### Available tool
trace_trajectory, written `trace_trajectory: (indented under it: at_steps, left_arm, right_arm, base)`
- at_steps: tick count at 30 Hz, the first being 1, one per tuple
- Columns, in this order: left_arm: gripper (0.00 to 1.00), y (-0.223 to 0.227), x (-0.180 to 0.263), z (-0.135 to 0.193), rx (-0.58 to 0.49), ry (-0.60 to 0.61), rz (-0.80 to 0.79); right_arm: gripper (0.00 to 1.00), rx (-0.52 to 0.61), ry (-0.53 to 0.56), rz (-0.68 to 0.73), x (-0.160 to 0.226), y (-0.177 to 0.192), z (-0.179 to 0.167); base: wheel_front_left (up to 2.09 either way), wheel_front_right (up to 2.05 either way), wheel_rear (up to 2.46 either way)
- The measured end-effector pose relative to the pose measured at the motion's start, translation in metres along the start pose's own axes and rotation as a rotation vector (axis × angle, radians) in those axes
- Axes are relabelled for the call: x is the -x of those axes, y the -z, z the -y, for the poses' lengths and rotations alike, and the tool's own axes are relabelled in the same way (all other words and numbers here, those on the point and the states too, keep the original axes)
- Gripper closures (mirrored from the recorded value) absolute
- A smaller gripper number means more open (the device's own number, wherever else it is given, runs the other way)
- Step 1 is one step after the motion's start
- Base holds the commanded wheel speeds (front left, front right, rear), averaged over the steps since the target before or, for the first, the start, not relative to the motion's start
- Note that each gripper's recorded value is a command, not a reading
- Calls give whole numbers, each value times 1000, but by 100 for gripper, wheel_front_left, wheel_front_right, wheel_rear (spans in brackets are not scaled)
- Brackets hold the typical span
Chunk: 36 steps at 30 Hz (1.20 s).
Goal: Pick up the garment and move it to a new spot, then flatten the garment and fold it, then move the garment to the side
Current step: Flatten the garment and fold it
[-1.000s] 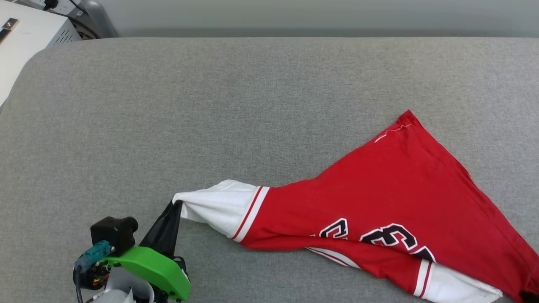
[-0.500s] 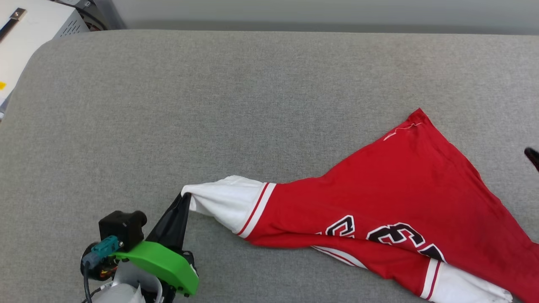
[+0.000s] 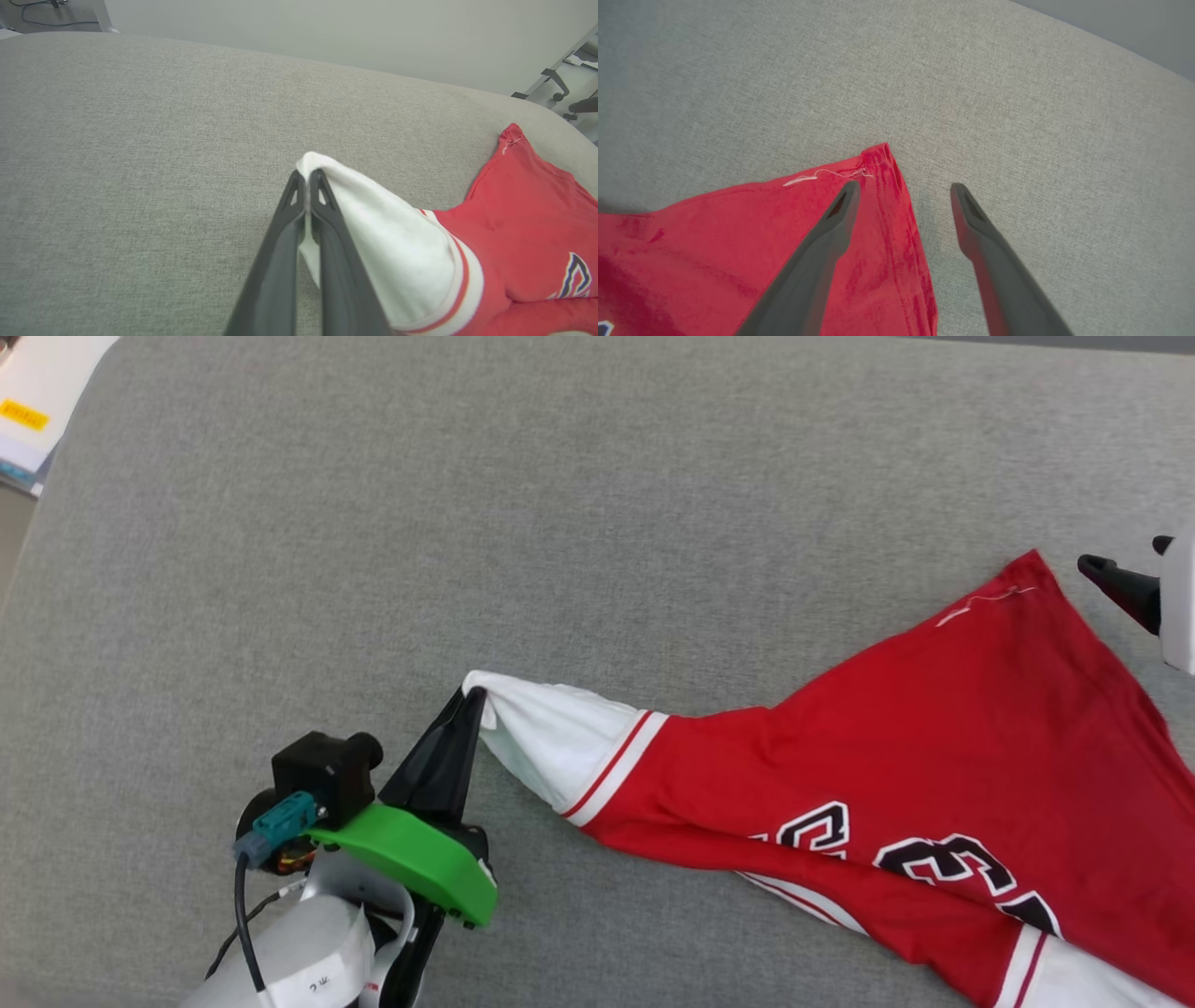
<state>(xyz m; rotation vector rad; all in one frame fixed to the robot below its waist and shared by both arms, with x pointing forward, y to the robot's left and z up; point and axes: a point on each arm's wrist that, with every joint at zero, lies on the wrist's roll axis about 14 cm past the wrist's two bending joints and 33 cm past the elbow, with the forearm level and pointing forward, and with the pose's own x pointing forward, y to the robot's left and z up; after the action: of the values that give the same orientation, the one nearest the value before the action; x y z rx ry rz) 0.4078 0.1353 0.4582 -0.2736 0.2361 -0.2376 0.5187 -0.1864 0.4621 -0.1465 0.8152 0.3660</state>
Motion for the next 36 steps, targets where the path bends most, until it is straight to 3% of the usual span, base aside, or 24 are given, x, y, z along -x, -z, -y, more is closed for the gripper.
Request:
trace_trajectory:
  at_steps: [9,16,17,18,23,28,36]
  left_arm:
    - [100,14,-11,-10,2,-15,-22]
    - [100,26,-12,-21,14,-45,-46]
    - [100,27,-12,-22,14,-47,-49]
    - [100,28,-13,-23,14,-50,-51]
    - [100,28,-14,-22,10,-36,-46]
    - [100,10,-14,-22,-13,-29,0]
    - [100,-61,-19,-11,-87,18,175]
  right_arm:
    - [0,10,-20,-210,-66,34,-7]
    - [0,37,-44,-292,-86,63,-9]
    - [26,25,-54,-287,-86,63,-10]
    - [100,13,-61,-272,-86,62,-10]
    - [100,-4,-73,-160,-81,47,-12]
    - [100,-38,-82,64,-59,3,-13]
    - [100,-21,-72,357,7,-56,-12]
  base:
    - [0,0,0]
    - [0,0,0]
    - [0,0,0]
    - [0,0,0]
    - [0,0,0]
    - [0,0,0]
    - [0,0,0]
